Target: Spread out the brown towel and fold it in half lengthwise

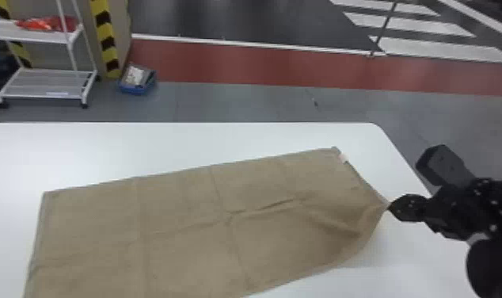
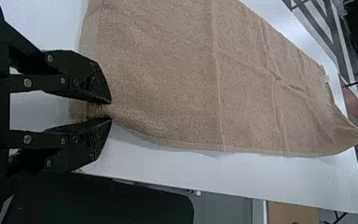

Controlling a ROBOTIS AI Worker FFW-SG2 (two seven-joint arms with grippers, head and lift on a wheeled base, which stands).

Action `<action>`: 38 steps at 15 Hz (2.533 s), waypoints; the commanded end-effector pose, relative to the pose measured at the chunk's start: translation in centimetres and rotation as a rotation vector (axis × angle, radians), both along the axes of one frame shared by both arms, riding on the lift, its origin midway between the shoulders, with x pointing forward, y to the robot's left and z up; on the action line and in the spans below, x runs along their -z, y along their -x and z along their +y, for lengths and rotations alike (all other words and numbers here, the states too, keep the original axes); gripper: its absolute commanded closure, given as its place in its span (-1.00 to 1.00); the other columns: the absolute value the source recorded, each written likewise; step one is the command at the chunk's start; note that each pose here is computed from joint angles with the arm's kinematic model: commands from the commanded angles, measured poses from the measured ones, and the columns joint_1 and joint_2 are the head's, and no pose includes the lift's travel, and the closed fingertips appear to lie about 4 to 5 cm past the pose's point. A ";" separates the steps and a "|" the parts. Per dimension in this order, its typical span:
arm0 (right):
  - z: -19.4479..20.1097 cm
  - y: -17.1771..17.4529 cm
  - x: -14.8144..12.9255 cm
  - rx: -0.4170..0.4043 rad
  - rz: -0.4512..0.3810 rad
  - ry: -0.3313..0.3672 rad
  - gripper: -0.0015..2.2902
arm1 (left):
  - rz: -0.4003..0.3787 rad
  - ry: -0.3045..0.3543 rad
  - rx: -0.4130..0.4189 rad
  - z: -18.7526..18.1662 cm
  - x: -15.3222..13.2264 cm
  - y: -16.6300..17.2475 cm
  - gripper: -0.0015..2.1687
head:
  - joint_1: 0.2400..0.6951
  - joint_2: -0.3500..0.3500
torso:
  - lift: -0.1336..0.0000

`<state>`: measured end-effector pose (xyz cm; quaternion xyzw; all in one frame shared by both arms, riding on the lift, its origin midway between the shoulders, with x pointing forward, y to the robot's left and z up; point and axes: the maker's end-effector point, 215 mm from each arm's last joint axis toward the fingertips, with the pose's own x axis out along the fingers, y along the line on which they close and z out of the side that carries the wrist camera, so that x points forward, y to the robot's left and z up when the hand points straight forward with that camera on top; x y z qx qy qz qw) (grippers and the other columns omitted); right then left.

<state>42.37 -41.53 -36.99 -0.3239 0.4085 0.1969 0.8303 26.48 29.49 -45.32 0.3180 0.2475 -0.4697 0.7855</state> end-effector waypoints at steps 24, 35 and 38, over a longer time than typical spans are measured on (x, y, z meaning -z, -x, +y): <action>-5.2 -9.1 -3.1 0.188 -0.084 -0.062 0.40 | -0.011 0.051 -0.142 6.0 -5.7 -21.7 0.70 | 1.00 -0.40 | -0.87; -2.9 -14.6 -2.7 0.165 -0.047 -0.067 0.40 | -0.017 0.031 -0.164 7.2 -5.4 -26.0 0.70 | 1.00 -0.26 | -0.87; -1.7 -15.9 -1.7 0.148 -0.011 -0.044 0.40 | -0.013 0.018 -0.147 6.2 -5.5 -27.5 0.70 | 1.00 -0.22 | -0.87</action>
